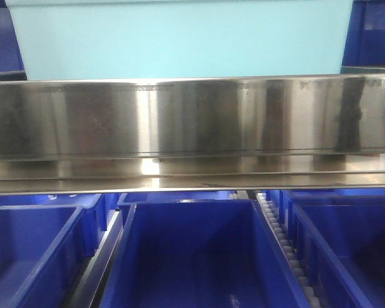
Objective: Move two blue bins to right shelf middle
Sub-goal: 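Close both grippers on the side walls of the light blue bin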
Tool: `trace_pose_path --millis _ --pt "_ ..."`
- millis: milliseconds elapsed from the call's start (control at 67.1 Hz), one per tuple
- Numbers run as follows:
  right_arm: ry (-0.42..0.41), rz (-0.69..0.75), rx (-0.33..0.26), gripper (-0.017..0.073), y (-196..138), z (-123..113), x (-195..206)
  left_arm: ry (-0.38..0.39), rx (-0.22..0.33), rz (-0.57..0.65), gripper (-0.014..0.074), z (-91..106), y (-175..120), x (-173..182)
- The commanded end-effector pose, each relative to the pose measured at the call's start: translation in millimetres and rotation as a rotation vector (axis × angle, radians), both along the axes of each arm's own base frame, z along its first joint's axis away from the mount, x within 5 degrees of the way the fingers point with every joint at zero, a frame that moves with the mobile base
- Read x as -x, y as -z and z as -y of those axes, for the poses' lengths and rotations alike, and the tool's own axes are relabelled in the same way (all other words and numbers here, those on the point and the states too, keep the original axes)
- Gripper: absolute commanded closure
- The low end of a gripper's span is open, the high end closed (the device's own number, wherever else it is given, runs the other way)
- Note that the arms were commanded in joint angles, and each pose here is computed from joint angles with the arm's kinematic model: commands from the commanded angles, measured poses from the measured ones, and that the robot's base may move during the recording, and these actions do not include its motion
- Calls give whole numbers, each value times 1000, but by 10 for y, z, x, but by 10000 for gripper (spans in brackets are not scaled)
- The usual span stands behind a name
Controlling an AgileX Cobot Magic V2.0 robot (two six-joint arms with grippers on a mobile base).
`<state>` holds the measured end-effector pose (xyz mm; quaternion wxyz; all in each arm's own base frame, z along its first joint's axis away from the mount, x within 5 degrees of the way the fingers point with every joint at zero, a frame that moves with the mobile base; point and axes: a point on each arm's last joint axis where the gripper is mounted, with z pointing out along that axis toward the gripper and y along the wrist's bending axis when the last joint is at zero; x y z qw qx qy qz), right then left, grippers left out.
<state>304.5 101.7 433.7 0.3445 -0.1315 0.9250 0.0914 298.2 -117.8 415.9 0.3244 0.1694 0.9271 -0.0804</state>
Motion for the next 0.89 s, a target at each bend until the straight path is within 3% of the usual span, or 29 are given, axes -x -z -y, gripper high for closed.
trace_pose_path --millis 0,298,491,581,655,700,879 --pt "0 -40 15 -10 135 -54 -141 7 5 -59 1 98 142 -139" --pt "-2 -150 44 -10 693 -242 -577 11 -32 -194 46 269 654 -488" --pt "3 -184 52 -10 873 -280 -692 9 -36 -212 52 288 730 -532" --pt "3 -188 54 27 889 -283 -701 9 -36 -212 104 288 730 -532" --pt "3 -192 55 127 906 -286 -710 9 -36 -212 196 288 730 -532" --pt "3 -197 56 214 909 -285 -707 9 -36 -212 295 288 730 -532" --pt "1 -223 65 685 928 -281 -691 9 -35 -210 698 289 729 -534"
